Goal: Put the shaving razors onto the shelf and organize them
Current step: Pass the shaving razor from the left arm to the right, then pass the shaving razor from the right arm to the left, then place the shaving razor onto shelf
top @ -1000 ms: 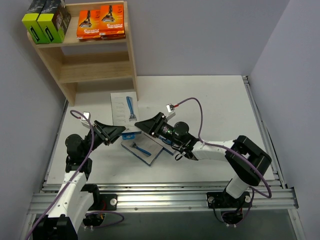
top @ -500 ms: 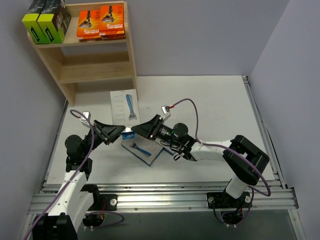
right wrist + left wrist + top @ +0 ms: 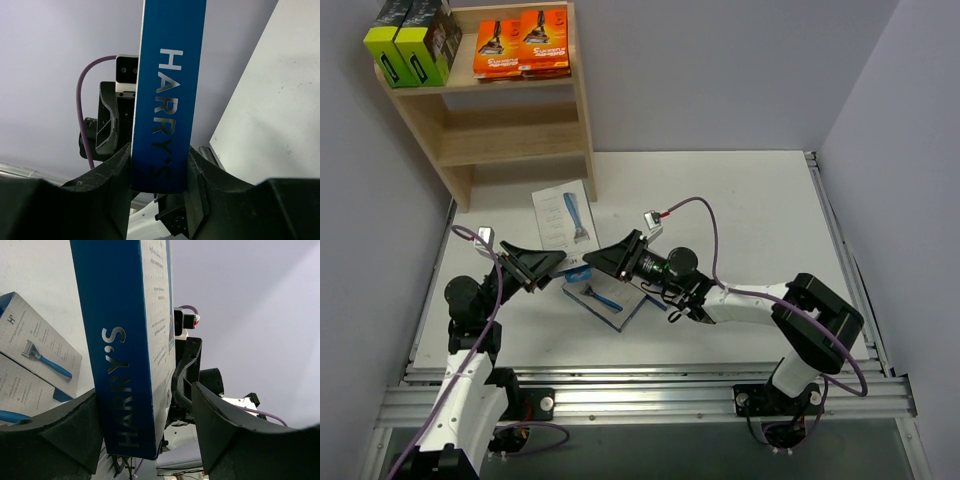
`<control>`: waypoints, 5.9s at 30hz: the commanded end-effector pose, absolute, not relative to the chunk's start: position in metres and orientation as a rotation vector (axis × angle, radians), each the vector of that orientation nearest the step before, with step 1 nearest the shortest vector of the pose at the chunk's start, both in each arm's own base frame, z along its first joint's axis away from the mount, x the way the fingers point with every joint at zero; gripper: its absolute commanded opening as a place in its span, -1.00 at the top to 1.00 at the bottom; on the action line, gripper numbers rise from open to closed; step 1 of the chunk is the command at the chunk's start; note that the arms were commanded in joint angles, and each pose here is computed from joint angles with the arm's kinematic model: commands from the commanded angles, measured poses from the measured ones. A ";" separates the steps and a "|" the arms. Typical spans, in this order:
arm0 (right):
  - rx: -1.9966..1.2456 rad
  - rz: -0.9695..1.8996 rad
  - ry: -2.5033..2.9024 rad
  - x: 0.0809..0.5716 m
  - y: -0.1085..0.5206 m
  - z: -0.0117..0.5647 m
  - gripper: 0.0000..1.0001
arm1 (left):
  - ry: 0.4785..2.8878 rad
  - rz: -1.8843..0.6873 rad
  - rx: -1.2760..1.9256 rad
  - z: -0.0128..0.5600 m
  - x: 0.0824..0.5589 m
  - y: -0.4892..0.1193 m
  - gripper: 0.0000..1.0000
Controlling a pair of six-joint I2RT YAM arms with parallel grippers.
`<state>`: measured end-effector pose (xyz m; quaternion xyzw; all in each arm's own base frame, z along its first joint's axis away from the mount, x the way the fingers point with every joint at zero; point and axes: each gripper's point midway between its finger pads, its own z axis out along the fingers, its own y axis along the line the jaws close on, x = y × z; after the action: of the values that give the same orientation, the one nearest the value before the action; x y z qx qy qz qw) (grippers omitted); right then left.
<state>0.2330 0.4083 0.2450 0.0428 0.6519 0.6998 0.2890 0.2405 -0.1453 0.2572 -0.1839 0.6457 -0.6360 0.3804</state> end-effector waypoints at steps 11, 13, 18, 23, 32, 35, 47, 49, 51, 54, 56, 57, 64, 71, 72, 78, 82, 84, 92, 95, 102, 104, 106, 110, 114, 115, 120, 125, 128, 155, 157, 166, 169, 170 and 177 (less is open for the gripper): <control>0.206 1.872 1.460 0.248 0.386 0.311 1.00 | 1.626 -1.595 -0.498 0.255 0.235 -0.140 -0.46; 0.203 1.870 1.460 0.248 0.388 0.312 1.00 | 1.628 -1.593 -0.502 0.254 0.234 -0.139 -0.46; 0.224 1.859 1.467 0.250 0.389 0.307 1.00 | 1.628 -1.599 -0.510 0.254 0.234 -0.139 -0.35; 0.223 1.876 1.471 0.247 0.390 0.306 1.00 | 1.627 -1.591 -0.522 0.252 0.236 -0.138 -0.26; 0.243 1.891 1.479 0.244 0.384 0.301 1.00 | 1.617 -1.543 -0.526 0.251 0.244 -0.134 -0.25; 0.260 1.897 1.488 0.245 0.385 0.298 1.00 | 1.615 -1.495 -0.495 0.253 0.244 -0.132 -0.24; 0.283 1.974 1.467 0.243 0.392 0.291 1.00 | 1.621 -1.494 -0.499 0.249 0.244 -0.132 -0.18; 0.275 1.978 1.470 0.241 0.394 0.291 1.00 | 1.624 -1.496 -0.500 0.247 0.244 -0.132 -0.18; 0.265 1.977 1.472 0.240 0.396 0.292 1.00 | 1.624 -1.501 -0.507 0.245 0.245 -0.132 -0.18; 0.266 1.980 1.470 0.239 0.396 0.292 1.00 | 1.602 -1.532 -0.526 0.245 0.245 -0.132 -0.18; 0.272 1.979 1.467 0.240 0.395 0.292 1.00 | 1.595 -1.555 -0.547 0.244 0.246 -0.132 -0.18; 0.275 1.982 1.465 0.239 0.395 0.292 1.00 | 1.591 -1.557 -0.551 0.244 0.246 -0.132 -0.18; 0.289 2.031 1.440 0.236 0.395 0.292 1.00 | 1.536 -1.602 -0.617 0.243 0.250 -0.128 -0.17; 0.284 2.018 1.449 0.236 0.394 0.290 1.00 | 1.519 -1.626 -0.635 0.247 0.249 -0.127 0.26; 0.283 2.015 1.452 0.236 0.394 0.289 1.00 | 1.518 -1.626 -0.633 0.247 0.249 -0.127 0.29; 0.276 2.006 1.461 0.236 0.395 0.288 0.72 | 1.521 -1.620 -0.632 0.248 0.249 -0.125 0.95; 0.282 1.984 1.473 0.239 0.391 0.286 0.20 | 1.503 -1.606 -0.607 0.257 0.251 -0.122 0.95; 0.294 1.969 1.487 0.241 0.389 0.283 -0.04 | 1.512 -1.589 -0.607 0.259 0.253 -0.119 0.95; 0.326 1.916 1.507 0.250 0.372 0.273 -0.61 | 1.520 -1.547 -0.556 0.284 0.265 -0.106 0.95; 0.334 1.926 1.493 0.251 0.366 0.273 -0.68 | 1.515 -1.519 -0.566 0.290 0.272 -0.095 0.95; 0.364 1.863 1.511 0.259 0.333 0.262 -0.71 | 1.553 -1.409 -0.557 0.303 0.289 -0.073 0.95; 0.347 1.840 1.522 0.259 0.327 0.263 -0.72 | 1.553 -1.363 -0.551 0.309 0.298 -0.068 0.95; 0.349 1.791 1.544 0.264 0.318 0.258 -0.72 | 1.533 -1.282 -0.547 0.318 0.310 -0.057 0.95; 0.348 1.749 1.554 0.271 0.302 0.257 -0.73 | 1.530 -1.176 -0.571 0.329 0.332 -0.041 0.95; 0.337 1.725 1.574 0.276 0.287 0.255 -0.73 | 1.526 -1.128 -0.588 0.333 0.358 -0.028 0.95; 0.335 1.712 1.585 0.278 0.284 0.252 -0.73 | 1.538 -1.125 -0.605 0.327 0.367 -0.025 0.95; 0.335 1.664 1.608 0.294 0.269 0.246 -0.74 | 1.520 -1.078 -0.582 0.335 0.397 -0.016 0.95; 0.319 1.665 1.621 0.306 0.261 0.243 -0.73 | 1.551 -1.065 -0.561 0.329 0.431 -0.027 0.95; 0.319 1.658 1.624 0.316 0.254 0.240 -0.74 | 1.554 -1.079 -0.541 0.330 0.450 -0.037 0.95; 0.394 1.645 1.616 0.370 0.216 0.214 -0.73 | 1.610 -1.146 -0.439 0.312 0.559 -0.082 0.95; 0.401 1.645 1.620 0.372 0.216 0.211 -0.72 | 1.618 -1.152 -0.439 0.308 0.563 -0.084 0.95; 0.415 1.649 1.627 0.376 0.214 0.203 -0.73 | 1.634 -1.167 -0.424 0.300 0.567 -0.091 0.95; 0.415 1.650 1.629 0.376 0.215 0.202 -0.72 | 1.647 -1.159 -0.419 0.294 0.565 -0.091 0.64; 0.415 1.650 1.626 0.376 0.214 0.203 -0.72 | 1.648 -1.155 -0.414 0.294 0.564 -0.091 0.49; 0.415 1.646 1.630 0.375 0.212 0.200 -0.73 | 1.710 -1.036 -0.410 0.285 0.563 -0.083 -0.13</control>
<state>0.3710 0.2121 0.1457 0.2364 0.6978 0.6004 0.3111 0.5634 -0.0763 0.2756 -0.2076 0.7040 -0.4569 0.5025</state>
